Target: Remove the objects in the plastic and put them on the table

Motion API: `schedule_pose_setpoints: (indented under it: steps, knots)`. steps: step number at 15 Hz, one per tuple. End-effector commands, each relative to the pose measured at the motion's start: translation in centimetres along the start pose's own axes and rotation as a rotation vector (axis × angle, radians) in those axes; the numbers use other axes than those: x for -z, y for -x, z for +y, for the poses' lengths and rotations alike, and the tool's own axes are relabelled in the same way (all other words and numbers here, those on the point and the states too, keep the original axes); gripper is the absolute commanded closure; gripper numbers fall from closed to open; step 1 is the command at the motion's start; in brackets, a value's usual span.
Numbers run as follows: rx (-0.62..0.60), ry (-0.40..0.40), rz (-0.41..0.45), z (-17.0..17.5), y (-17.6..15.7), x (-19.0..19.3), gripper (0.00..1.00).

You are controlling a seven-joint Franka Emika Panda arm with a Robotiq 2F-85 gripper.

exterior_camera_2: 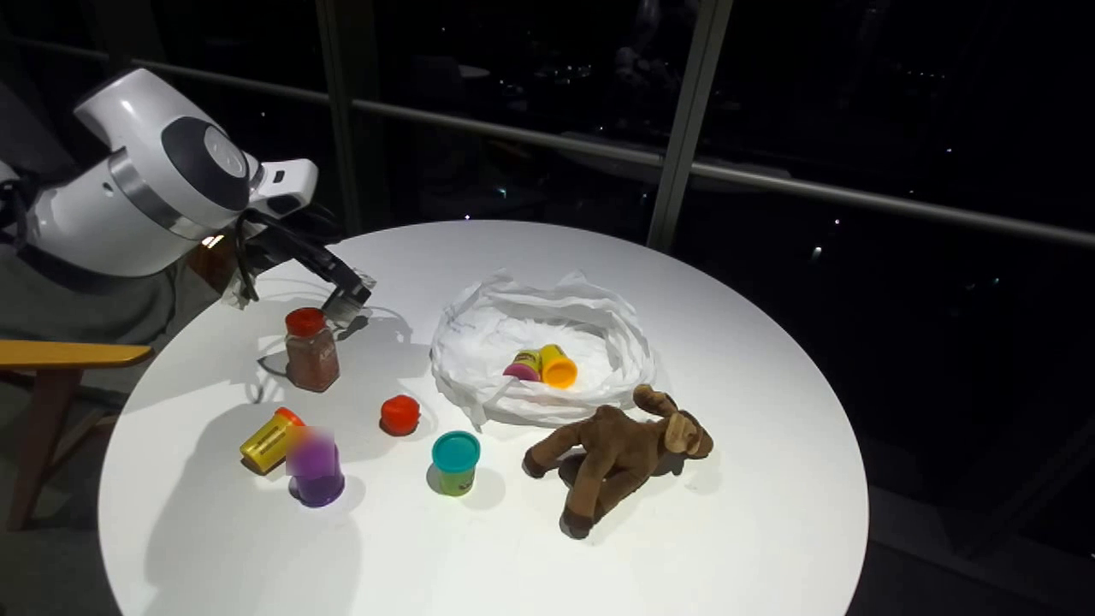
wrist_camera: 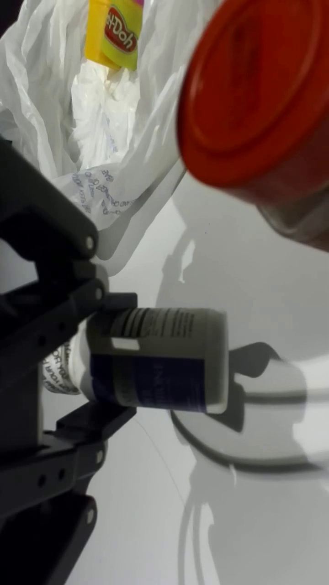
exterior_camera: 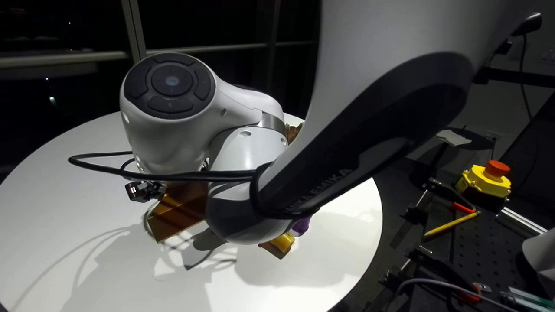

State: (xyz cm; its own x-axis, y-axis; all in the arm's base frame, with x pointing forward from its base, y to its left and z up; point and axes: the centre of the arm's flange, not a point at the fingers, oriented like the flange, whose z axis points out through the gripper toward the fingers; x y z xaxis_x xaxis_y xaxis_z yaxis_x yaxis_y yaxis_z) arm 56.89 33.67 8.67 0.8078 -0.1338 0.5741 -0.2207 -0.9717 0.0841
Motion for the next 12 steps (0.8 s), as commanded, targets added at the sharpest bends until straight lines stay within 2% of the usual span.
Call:
schedule_pose_setpoints:
  steps: [1, 4, 5, 6, 7, 9, 10, 12]
  knots:
    - [0.007, 0.004, 0.031, 0.1, -0.5, -1.2, 0.74]
    - [0.016, 0.019, 0.008, 0.2, -0.1, -2.2, 0.74]
    - [0.02, 0.023, -0.01, 0.4, -0.1, -2.3, 0.24]
    - [0.021, 0.026, -0.016, 0.5, -0.1, -2.4, 0.23]
    - [0.017, 0.027, -0.023, 0.6, -0.2, -2.5, 0.19]
    - [0.005, 0.025, -0.029, 0.8, -0.9, -2.4, 0.03]
    - [-0.003, 0.023, -0.031, 0.9, -1.5, -2.4, 0.0]
    - [-0.02, 0.017, -0.049, 1.3, -3.7, -1.7, 0.0]
